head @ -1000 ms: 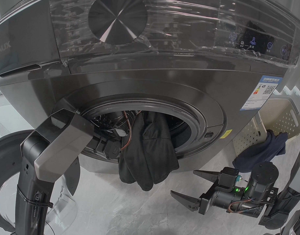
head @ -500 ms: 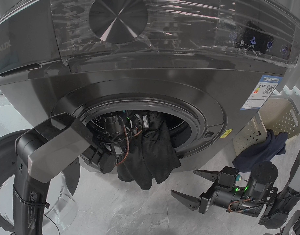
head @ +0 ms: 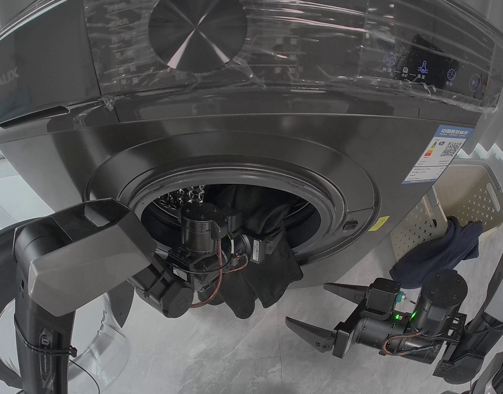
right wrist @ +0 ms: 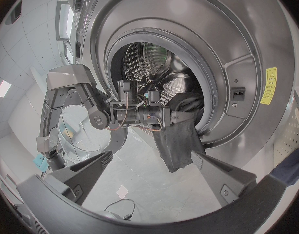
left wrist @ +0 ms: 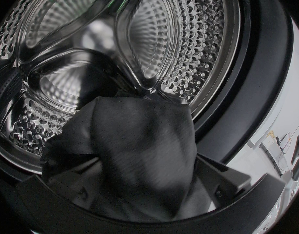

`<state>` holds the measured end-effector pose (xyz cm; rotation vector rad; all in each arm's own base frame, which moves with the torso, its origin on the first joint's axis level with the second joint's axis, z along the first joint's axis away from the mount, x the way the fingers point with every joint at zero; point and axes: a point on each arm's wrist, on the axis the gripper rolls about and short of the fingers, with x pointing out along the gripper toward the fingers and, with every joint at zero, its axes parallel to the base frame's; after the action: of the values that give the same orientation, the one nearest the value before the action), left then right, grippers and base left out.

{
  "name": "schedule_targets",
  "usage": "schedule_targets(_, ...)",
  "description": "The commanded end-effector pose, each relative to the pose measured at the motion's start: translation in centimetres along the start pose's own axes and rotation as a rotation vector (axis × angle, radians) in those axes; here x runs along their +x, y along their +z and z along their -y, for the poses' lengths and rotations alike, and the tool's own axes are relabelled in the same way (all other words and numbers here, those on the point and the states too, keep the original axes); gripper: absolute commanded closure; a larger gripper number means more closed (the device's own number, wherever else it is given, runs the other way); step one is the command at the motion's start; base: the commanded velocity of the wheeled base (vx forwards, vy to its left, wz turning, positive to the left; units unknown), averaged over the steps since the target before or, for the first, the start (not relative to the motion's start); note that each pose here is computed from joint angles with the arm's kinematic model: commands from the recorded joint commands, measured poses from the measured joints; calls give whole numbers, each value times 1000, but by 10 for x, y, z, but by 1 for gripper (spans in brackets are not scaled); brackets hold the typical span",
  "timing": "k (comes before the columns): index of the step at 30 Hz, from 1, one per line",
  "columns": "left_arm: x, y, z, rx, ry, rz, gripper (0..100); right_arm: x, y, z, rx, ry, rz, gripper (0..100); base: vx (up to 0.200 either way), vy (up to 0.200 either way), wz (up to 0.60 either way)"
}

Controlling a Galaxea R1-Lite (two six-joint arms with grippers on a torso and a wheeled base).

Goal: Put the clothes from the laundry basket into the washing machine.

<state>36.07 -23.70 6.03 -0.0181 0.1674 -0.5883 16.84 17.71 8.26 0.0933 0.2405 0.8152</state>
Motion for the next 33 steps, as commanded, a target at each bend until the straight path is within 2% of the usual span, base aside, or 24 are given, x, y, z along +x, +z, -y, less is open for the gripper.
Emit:
schedule_targets(1,4,-15,-3,7,6,-33,100,0,1,0,0,2,7,0,0,0,0)
schedule_targets(5,11,-12,-7,1,21,-9,100,2,3,-1,-1,4,17,0,0,0,0)
schedule_targets(7,17,2,-10,-8,39,45,100,2,4,-1,-1,6,20,0,0,0,0)
schedule_targets(12,30,49,-34,-52,133,238,100,1,13,-3,-2,15,62,0,0,0,0)
schedule_targets(13,31,55,-39,-60,144,261,100,1,14,-3,-2,14,66,0,0,0,0)
schedule_targets(14,31,55,-39,-60,144,261,100,1,14,-3,-2,14,66,0,0,0,0)
schedule_targets(15,33,66,-47,-64,156,305,100,2,13,-3,-2,14,66,0,0,0,0)
schedule_targets(18,33,78,-54,-72,191,348,100,2,12,-3,-2,13,61,0,0,0,0)
schedule_targets(20,33,80,-54,-78,202,358,100,2,13,-3,-2,13,63,0,0,0,0)
schedule_targets(21,33,82,-54,-95,207,365,100,2,12,-3,-2,15,61,0,0,0,0)
schedule_targets(22,33,82,-54,-98,208,367,100,2,12,-3,-2,15,61,0,0,0,0)
schedule_targets(23,32,82,-53,-100,208,367,0,2,12,-3,-2,14,59,0,0,0,0)
schedule_targets(26,29,76,-47,-112,204,335,0,1,12,-3,0,13,58,0,0,0,0)
schedule_targets(30,13,57,-25,-104,152,206,0,2,12,-2,-2,12,56,0,0,0,0)
schedule_targets(33,4,38,-14,-93,124,89,0,2,12,-2,0,12,56,0,0,0,0)
